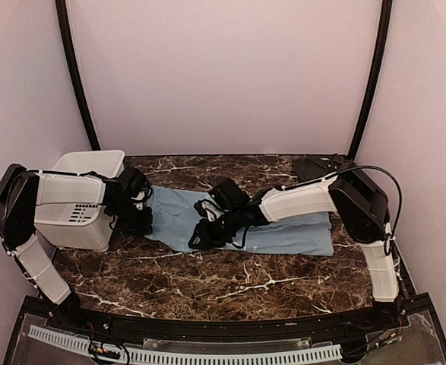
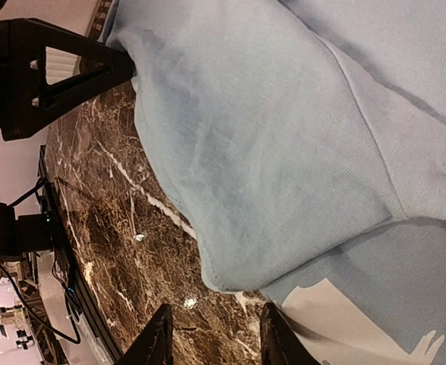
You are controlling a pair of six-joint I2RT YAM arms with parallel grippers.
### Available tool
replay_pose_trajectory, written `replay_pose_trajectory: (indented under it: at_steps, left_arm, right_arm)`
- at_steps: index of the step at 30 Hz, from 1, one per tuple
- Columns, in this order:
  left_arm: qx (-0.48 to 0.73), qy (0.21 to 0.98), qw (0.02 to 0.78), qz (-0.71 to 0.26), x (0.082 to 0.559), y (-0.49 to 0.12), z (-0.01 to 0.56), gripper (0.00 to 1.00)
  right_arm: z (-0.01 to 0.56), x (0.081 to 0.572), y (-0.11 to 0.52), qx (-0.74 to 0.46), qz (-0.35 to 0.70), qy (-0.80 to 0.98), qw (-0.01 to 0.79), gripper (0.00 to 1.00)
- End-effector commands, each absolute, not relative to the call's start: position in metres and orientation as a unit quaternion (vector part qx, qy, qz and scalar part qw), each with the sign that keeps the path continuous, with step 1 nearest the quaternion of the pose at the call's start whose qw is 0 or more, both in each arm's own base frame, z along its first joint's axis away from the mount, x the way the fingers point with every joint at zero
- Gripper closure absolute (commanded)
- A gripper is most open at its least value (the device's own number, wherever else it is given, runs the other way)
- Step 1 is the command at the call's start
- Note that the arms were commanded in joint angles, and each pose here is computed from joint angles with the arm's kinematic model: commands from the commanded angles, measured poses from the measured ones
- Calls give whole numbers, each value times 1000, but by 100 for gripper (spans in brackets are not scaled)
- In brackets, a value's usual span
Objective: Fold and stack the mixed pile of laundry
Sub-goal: Adjust the rectangle-folded T-shirt at the center of the board.
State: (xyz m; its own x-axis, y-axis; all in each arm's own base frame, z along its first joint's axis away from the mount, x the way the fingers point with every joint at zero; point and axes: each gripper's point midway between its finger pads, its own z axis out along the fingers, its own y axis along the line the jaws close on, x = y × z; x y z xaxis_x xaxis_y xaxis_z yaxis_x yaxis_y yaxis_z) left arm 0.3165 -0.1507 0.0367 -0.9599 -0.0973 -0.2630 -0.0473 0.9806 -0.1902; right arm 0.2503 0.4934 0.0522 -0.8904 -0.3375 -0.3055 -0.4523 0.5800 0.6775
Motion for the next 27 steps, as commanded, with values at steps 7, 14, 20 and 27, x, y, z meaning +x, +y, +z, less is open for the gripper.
replay_pose_trajectory:
  at_steps: [7,14,20,27]
  left_arm:
    - [-36,986,135,-93,313,-151,36,72]
    - [-38,985,138,-95,311,-150,39,69]
    - [-42,984,140,-98,308,-149,39,68]
    - [-47,982,140,-116,301,-151,35,69]
  right_arm:
    - [32,235,508,-208,390,895,58,64]
    - [17,249,511,-187,369,907,75,65]
    - [14,253,508,-176,361,912,82,88]
    - [41,257,510,-184,380,899,112,100]
